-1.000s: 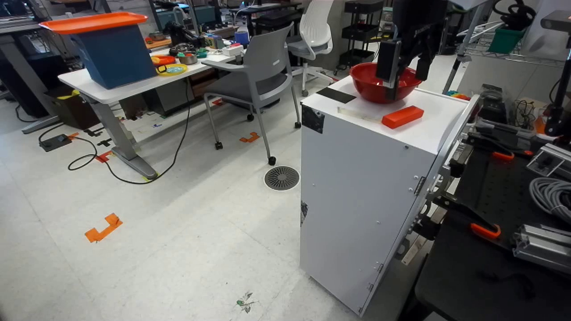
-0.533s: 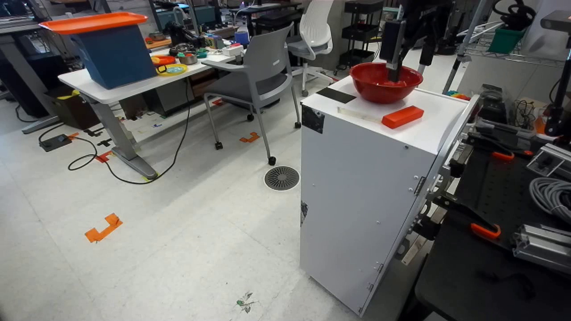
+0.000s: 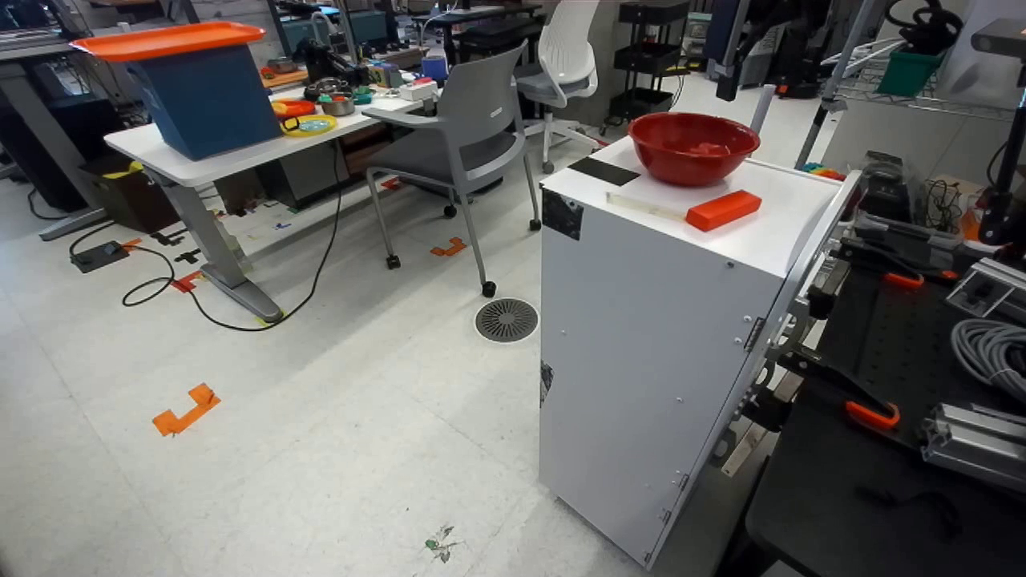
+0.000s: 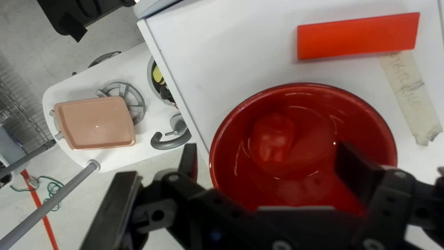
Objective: Pick up the red bell pepper from the bowl and put it on the counter
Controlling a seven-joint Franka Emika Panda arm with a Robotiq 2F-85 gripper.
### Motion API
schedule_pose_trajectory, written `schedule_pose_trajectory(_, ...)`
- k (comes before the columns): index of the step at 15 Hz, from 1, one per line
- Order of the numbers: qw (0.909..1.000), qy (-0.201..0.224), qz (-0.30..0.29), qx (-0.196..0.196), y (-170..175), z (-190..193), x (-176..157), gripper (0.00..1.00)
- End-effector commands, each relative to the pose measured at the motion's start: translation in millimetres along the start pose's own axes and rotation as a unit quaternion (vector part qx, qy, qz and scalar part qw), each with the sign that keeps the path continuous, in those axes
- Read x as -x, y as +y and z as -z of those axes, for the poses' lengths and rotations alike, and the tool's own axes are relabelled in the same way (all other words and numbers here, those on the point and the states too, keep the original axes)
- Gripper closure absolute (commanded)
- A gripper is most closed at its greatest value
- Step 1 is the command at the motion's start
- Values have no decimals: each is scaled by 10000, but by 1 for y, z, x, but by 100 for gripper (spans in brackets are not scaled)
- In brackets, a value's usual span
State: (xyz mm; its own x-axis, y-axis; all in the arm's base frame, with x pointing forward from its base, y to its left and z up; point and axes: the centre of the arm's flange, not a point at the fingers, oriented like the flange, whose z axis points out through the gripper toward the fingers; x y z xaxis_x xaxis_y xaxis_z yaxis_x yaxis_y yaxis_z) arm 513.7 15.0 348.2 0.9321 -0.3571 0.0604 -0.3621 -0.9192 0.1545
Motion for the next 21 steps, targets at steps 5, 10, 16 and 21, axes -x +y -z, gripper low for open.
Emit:
schedule_pose_trajectory(5,9995,-83,-240,178,7,-16,-21,0)
schedule_pose_trajectory(10,9997,-32,-166,199,4,-26,-36,0)
schedule_pose_trajectory(16,9963,-6,-831,195,-8,-39,-48,0)
schedule_pose_trajectory(21,9924,-181,-1203,-204,-19,-45,-52,0)
